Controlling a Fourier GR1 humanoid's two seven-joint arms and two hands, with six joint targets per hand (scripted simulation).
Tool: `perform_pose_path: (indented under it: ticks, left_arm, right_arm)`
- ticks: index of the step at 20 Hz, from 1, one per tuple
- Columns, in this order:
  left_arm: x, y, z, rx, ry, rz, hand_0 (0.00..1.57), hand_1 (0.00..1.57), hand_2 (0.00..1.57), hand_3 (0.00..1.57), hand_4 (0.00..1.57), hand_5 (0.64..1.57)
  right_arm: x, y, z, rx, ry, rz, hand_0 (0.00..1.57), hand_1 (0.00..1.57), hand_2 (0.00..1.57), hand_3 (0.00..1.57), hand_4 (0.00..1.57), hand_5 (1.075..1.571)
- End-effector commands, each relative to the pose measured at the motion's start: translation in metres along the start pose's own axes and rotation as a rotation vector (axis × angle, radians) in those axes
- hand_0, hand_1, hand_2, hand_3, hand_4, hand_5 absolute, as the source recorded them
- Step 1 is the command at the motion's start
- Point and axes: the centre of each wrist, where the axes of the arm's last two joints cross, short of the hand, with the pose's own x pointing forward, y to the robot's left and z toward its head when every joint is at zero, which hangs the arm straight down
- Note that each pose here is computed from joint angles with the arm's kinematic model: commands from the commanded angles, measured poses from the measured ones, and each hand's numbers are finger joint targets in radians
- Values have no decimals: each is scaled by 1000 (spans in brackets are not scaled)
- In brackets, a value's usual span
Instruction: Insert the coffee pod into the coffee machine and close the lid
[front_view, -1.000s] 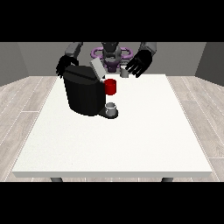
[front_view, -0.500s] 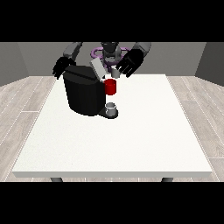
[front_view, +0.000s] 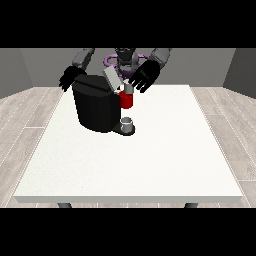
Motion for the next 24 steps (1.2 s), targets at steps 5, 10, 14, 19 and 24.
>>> perform_pose_path:
  ticks: [5,10,14,19,24]
  left_arm:
    - [16,-34,-4,-45,-30,-5,1183,1183,1251,1180,499,1571]
    - [3,3,-2,13,-19,-10,1198,1198,1271,1200,505,1571]
    - [6,-10,-2,-18,-35,-27,1160,1160,1244,1185,506,1571]
    - [-1,5,-3,-38,26,-2,1221,1221,1275,1199,488,1571]
    - [6,-20,-4,-53,-6,1,1220,1220,1266,1167,481,1571]
  right_arm:
    - [-14,-21,0,-49,20,-17,0,0,0,0,518,1571]
    - [5,-18,-6,-24,-4,-11,0,0,0,0,525,1571]
    - [-11,-24,0,-35,-45,-19,0,0,0,0,462,1571]
    - [-7,0,10,10,2,-19,0,0,0,0,435,1571]
    - [-1,-14,-6,-51,-20,-30,0,0,0,0,446,1571]
